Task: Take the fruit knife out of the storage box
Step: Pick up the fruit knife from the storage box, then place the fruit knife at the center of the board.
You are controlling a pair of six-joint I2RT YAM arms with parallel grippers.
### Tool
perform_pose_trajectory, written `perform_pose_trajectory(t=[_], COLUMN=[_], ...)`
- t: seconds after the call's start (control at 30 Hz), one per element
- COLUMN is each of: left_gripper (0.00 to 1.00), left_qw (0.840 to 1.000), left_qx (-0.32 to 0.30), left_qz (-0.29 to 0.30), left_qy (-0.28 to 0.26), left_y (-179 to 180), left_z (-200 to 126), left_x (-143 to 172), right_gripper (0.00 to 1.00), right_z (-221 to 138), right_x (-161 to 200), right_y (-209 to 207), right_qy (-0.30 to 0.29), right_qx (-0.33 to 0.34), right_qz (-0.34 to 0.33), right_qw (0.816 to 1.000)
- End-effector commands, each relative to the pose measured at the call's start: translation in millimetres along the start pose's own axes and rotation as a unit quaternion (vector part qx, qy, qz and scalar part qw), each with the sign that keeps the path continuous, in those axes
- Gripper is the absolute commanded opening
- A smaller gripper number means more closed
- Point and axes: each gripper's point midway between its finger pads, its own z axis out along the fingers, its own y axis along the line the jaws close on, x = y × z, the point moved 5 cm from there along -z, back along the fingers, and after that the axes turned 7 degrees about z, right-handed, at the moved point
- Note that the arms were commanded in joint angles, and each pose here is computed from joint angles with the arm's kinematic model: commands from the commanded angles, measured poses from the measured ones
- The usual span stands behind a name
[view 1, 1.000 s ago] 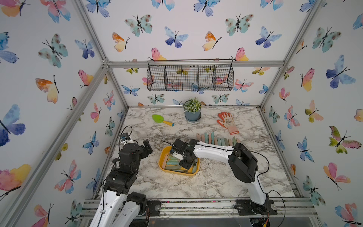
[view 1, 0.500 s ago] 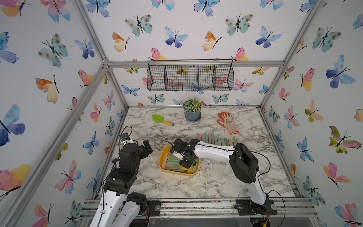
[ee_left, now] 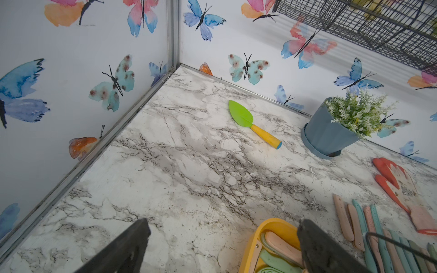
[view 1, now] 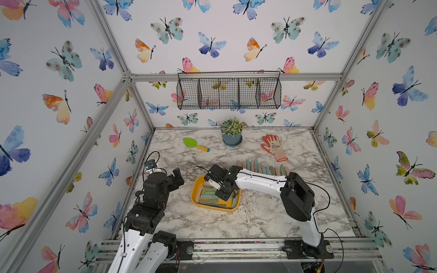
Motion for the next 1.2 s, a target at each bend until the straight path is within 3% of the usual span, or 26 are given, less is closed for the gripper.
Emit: perform_pose_trajectory(t=[0.0,0.33,0.67,0.93,1.17], left_gripper=[0.98,0.98,0.98,0.98,0.98], left_qw=[1.0,0.999,0.994,0.986,0.981], left_qx=[0.007,0.043,0.105,0.154,0.18], left_qz=[0.004,0.013,0.028,0.042,0.053], left_qy=[0.004,0.005,0.02,0.04,0.051], left_y=[-1,-9,-25,-42,-51], left_z=[1,0,2,5,5], left_x=[3,5,10,17,21], right_gripper=[0.23,0.22,0.22,0.21,0.21], right_z=[-18,-21,-51,-75,-86], right_x=[-11,-12,-15,16,86], right_y=[0,-3,-43,-119,-206], right_qy=[-0.031,-0.034,-0.077,-0.099,-0.096], right_qx=[0.005,0.004,0.001,0.025,0.069], right_qz=[0.01,0.019,0.083,0.177,0.304], right_qw=[0.999,0.999,0.994,0.979,0.945])
